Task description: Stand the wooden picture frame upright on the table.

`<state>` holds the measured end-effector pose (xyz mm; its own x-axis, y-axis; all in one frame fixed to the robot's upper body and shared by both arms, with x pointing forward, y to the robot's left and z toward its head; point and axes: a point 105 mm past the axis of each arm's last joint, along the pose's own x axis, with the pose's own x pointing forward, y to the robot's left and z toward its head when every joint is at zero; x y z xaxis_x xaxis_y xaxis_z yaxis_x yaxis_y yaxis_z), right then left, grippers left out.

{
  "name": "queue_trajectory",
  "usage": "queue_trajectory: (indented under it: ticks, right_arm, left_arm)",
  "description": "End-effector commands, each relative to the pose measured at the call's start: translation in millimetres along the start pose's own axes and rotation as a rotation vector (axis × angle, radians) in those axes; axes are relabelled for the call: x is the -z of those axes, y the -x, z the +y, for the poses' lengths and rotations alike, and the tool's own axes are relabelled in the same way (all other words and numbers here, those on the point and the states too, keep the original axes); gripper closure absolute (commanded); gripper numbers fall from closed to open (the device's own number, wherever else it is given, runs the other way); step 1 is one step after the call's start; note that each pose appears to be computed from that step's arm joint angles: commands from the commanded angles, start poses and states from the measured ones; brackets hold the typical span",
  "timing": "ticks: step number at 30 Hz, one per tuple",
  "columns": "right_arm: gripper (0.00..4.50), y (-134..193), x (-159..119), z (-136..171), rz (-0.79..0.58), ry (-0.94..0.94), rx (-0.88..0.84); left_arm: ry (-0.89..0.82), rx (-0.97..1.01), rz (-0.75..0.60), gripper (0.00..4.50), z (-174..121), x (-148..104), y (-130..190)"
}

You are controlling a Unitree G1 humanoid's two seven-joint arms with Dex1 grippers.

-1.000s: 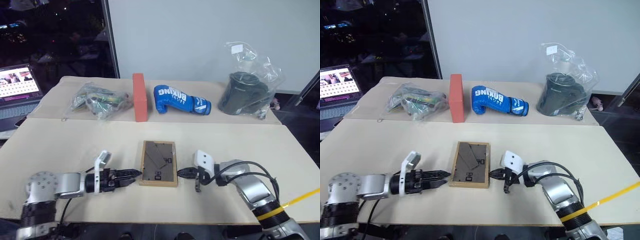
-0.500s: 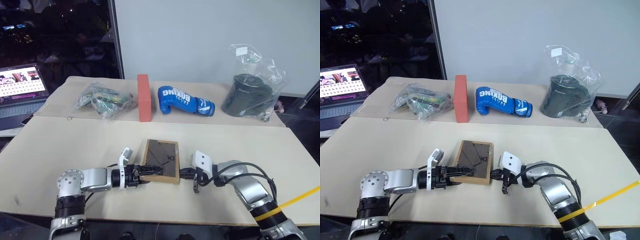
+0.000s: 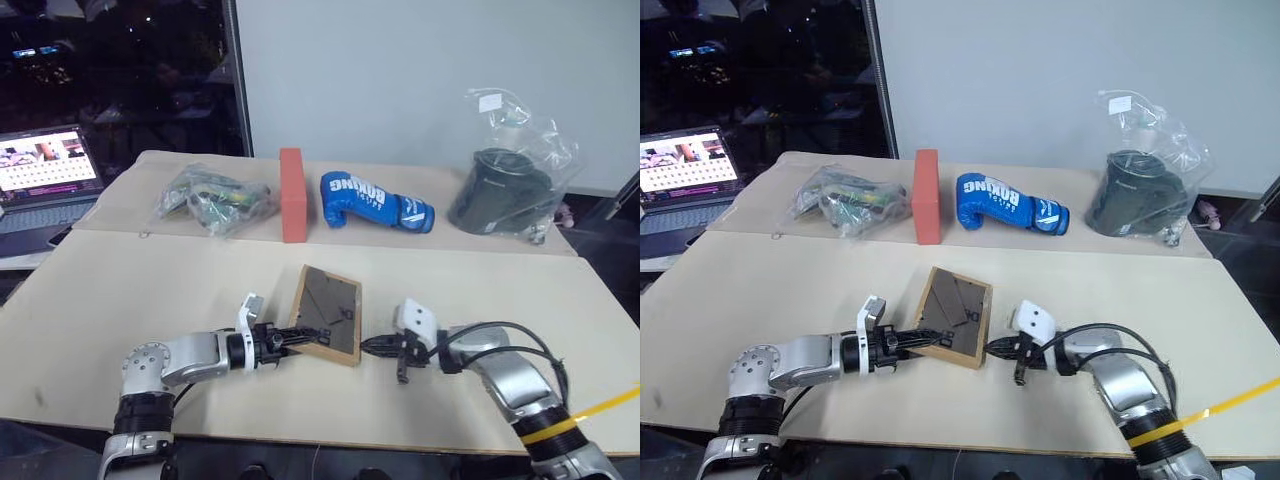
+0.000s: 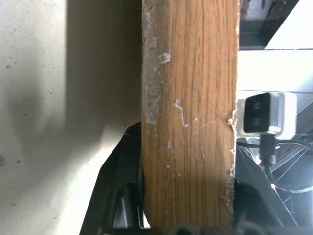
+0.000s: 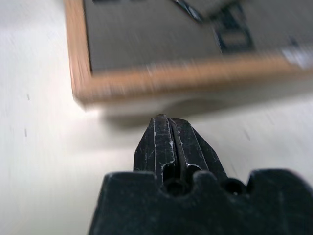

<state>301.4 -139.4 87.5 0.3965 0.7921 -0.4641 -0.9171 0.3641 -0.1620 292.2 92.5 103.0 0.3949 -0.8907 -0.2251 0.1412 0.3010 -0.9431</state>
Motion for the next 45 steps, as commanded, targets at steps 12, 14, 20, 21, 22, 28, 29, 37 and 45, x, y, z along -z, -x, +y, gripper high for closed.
queue_trajectory:
  ticks: [12,14,20,21,22,28,29,37,45]
  right_arm:
    - [0.29,18.6,-103.6,-24.1,-0.268,-0.273,-0.074]
    - [0.03,10.3,-104.6,-22.7,-0.257,-0.286,-0.092]
    - [0.03,-10.5,-101.7,-12.7,-0.242,-0.318,-0.161]
    - [0.03,-13.6,-102.3,-11.8,-0.246,-0.314,-0.166]
    - [0.03,-15.9,-103.9,-10.5,-0.252,-0.31,-0.175]
    - [0.03,-20.4,-109.4,-23.0,-0.276,-0.295,-0.125]
    - [0.03,-20.4,-107.8,-29.5,-0.27,-0.302,-0.094]
    - [0.03,-24.4,-125.8,-23.4,-0.313,-0.255,-0.188]
    - [0.03,-9.3,-130.1,6.2,-0.359,-0.003,-0.323]
  left_arm:
    - [-0.247,0.109,-0.047,3.32,-50.4,-9.9,-8.4]
    - [-0.254,0.129,-0.054,3.32,-56.0,-9.6,-11.2]
    - [-0.269,0.195,-0.024,3.32,-71.2,-0.9,-13.6]
    - [-0.276,0.201,-0.012,3.32,-73.0,1.7,-14.7]
    - [-0.281,0.202,0.002,3.32,-73.8,4.4,-15.8]
    - [-0.277,0.214,0.018,3.32,-76.4,4.8,-16.7]
    - [-0.28,0.215,0.018,3.32,-76.8,4.4,-16.6]
    - [-0.288,0.208,0.034,3.32,-76.7,5.6,-18.3]
    - [-0.165,0.304,0.023,3.32,-83.1,-8.6,-12.8]
